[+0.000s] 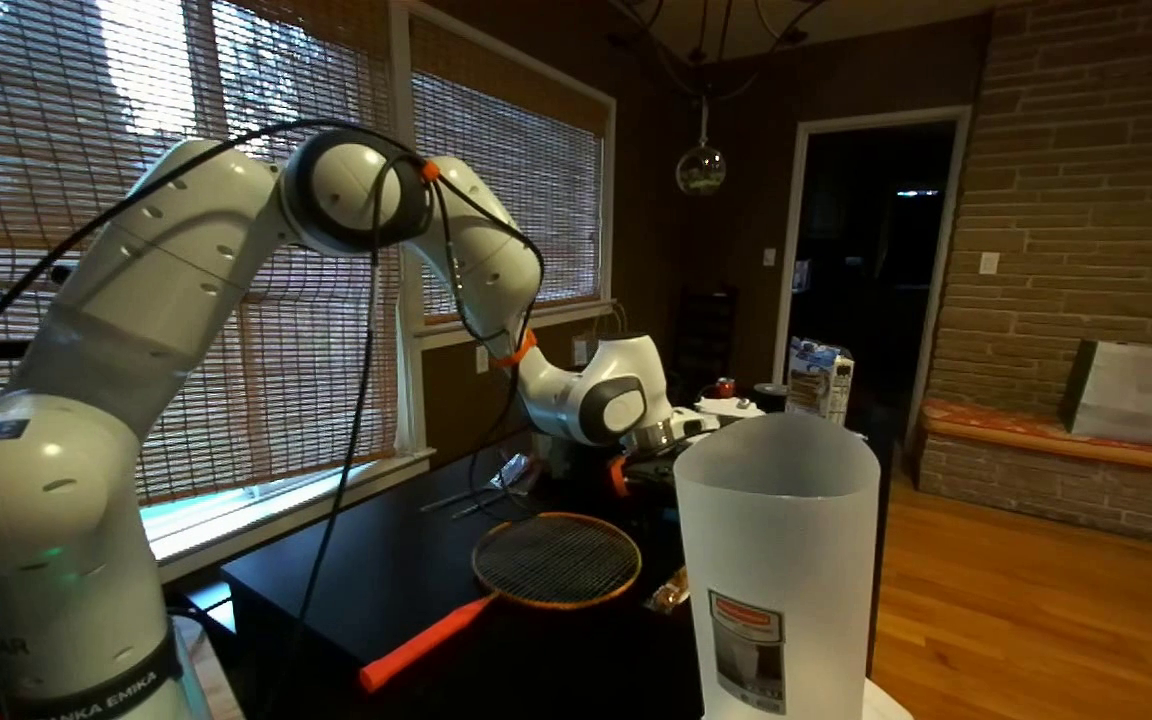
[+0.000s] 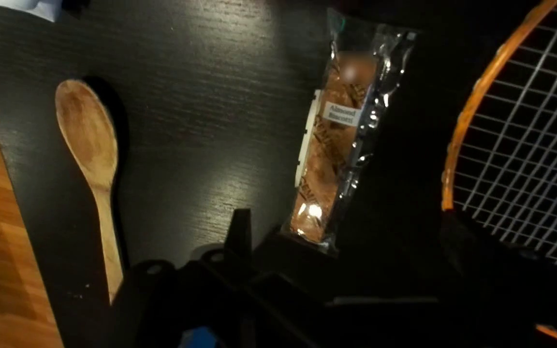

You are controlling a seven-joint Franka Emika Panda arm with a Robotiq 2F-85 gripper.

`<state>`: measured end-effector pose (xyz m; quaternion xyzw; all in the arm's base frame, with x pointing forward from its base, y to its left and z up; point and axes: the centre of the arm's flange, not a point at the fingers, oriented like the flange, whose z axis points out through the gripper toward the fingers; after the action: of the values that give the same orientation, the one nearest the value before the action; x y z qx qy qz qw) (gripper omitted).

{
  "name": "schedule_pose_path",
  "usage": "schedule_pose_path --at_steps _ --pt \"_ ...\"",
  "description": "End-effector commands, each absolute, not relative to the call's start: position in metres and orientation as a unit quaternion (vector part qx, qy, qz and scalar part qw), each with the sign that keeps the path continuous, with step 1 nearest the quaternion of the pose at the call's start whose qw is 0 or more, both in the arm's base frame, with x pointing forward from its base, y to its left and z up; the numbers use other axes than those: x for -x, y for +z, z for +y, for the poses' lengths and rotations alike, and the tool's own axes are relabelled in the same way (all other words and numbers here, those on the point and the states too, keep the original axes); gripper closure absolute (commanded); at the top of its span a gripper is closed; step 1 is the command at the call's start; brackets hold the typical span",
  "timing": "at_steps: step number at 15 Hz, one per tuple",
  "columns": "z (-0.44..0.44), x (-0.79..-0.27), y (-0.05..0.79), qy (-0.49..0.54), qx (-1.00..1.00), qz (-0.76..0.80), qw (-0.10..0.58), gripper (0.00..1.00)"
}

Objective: Put the packet on the tennis racket then use the racket to put the packet in the black bin.

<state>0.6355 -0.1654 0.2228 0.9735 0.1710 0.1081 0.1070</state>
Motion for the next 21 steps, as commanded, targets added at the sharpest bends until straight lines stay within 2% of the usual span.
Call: schedule_pose_path --at_steps 1,9,12,13,17,21 --pt "-0.187 -0.661 0.204 0.086 -0.979 0.154 0.1 0.0" --pt "-0.194 -0.673 0.18 0.035 -0.992 0.108 0.052 0.0" --pt "-0.192 -0.675 0.176 0.03 -0.994 0.098 0.043 0.25" --pt "-0.192 -0.676 0.174 0.029 -0.994 0.094 0.04 0.28" --pt "-0.192 -0.676 0.165 0.026 -0.996 0.082 0.037 0.62" --pt "-0.192 -0.676 0.16 0.024 -0.996 0.076 0.035 0.88"
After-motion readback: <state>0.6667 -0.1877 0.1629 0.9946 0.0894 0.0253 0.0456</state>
